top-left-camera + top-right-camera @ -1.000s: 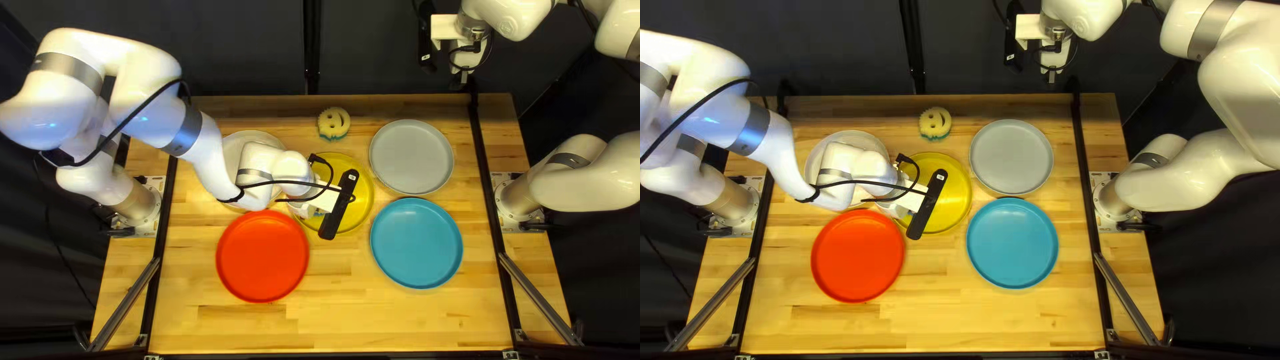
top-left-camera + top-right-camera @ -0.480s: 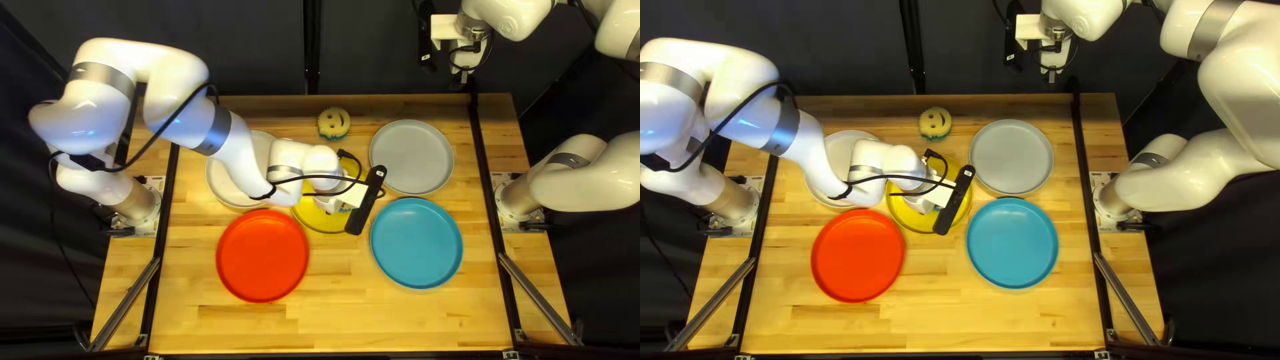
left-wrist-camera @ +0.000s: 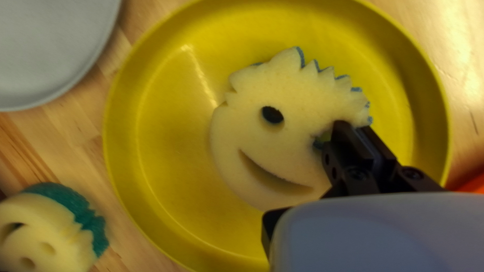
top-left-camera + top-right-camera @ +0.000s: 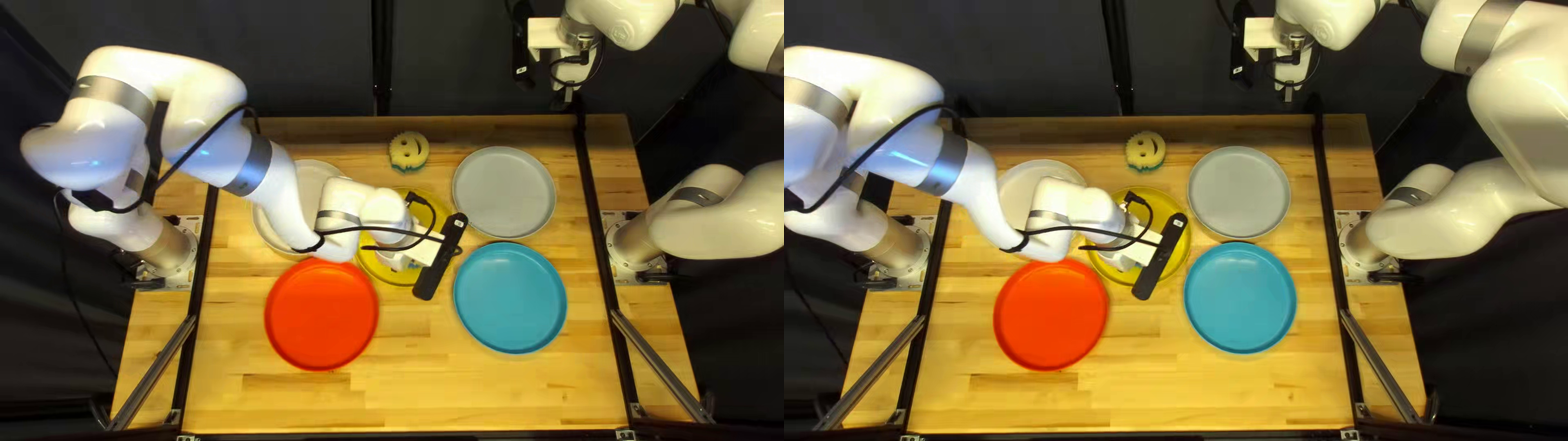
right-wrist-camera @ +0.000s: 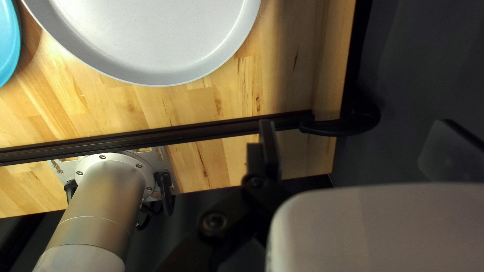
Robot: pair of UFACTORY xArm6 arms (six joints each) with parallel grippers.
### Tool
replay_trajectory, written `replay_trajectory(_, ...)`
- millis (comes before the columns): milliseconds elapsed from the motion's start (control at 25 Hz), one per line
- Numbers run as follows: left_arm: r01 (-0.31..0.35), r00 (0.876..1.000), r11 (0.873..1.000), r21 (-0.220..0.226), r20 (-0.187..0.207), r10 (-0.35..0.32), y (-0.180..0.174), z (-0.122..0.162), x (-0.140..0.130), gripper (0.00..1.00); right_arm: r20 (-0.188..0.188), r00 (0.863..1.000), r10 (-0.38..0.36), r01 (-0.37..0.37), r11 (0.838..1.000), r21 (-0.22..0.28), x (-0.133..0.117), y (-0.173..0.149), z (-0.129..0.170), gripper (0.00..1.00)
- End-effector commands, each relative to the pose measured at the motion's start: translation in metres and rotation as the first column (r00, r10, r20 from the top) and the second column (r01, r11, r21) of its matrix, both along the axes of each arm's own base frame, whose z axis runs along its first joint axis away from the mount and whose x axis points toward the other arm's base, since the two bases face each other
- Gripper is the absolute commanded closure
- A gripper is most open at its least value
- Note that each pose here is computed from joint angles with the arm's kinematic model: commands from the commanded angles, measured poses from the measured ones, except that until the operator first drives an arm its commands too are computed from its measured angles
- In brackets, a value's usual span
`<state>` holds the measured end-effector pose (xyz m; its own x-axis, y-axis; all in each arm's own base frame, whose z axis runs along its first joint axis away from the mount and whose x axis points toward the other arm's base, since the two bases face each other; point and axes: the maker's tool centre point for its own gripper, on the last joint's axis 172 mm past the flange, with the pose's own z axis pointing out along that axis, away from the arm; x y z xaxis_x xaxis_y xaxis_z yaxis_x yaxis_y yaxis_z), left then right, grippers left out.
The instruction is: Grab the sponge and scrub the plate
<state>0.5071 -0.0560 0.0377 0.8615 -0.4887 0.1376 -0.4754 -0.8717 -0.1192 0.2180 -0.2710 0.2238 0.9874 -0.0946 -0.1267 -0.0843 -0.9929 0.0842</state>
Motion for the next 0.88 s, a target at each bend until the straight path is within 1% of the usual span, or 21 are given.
replay_trajectory(40, -0.007, 1.000, 1.000, -0.008, -0.007, 0.007, -0.006, -0.003, -0.012, 1.00, 0.000, 1.000, 0.000, 0.000, 1.000, 0.000, 0.000, 0.000, 0.000, 0.00)
replay_trajectory(120, -0.008, 1.000, 1.000, -0.008, -0.009, 0.007, -0.007, -0.002, -0.008, 1.00, 0.000, 1.000, 0.000, 0.000, 1.000, 0.000, 0.000, 0.000, 0.000, 0.00)
replay_trajectory(320, 0.005, 1.000, 1.000, -0.004, 0.000, -0.005, -0.005, 0.002, 0.018, 1.00, 0.000, 1.000, 0.000, 0.000, 1.000, 0.000, 0.000, 0.000, 0.000, 0.00)
replay_trajectory(640, 0.032, 0.999, 1.000, -0.002, 0.015, -0.031, -0.002, 0.000, 0.049, 1.00, 0.000, 1.000, 0.000, 0.000, 1.000, 0.000, 0.000, 0.000, 0.000, 0.00)
replay_trajectory(760, 0.040, 0.999, 0.999, -0.003, 0.018, -0.040, 0.002, -0.003, 0.056, 1.00, 0.000, 1.000, 0.000, 0.000, 1.000, 0.000, 0.000, 0.000, 0.000, 0.00)
replay_trajectory(880, 0.041, 0.999, 0.999, -0.003, 0.019, -0.041, 0.004, -0.004, 0.054, 1.00, 0.000, 1.000, 0.000, 0.000, 1.000, 0.000, 0.000, 0.000, 0.000, 0.00)
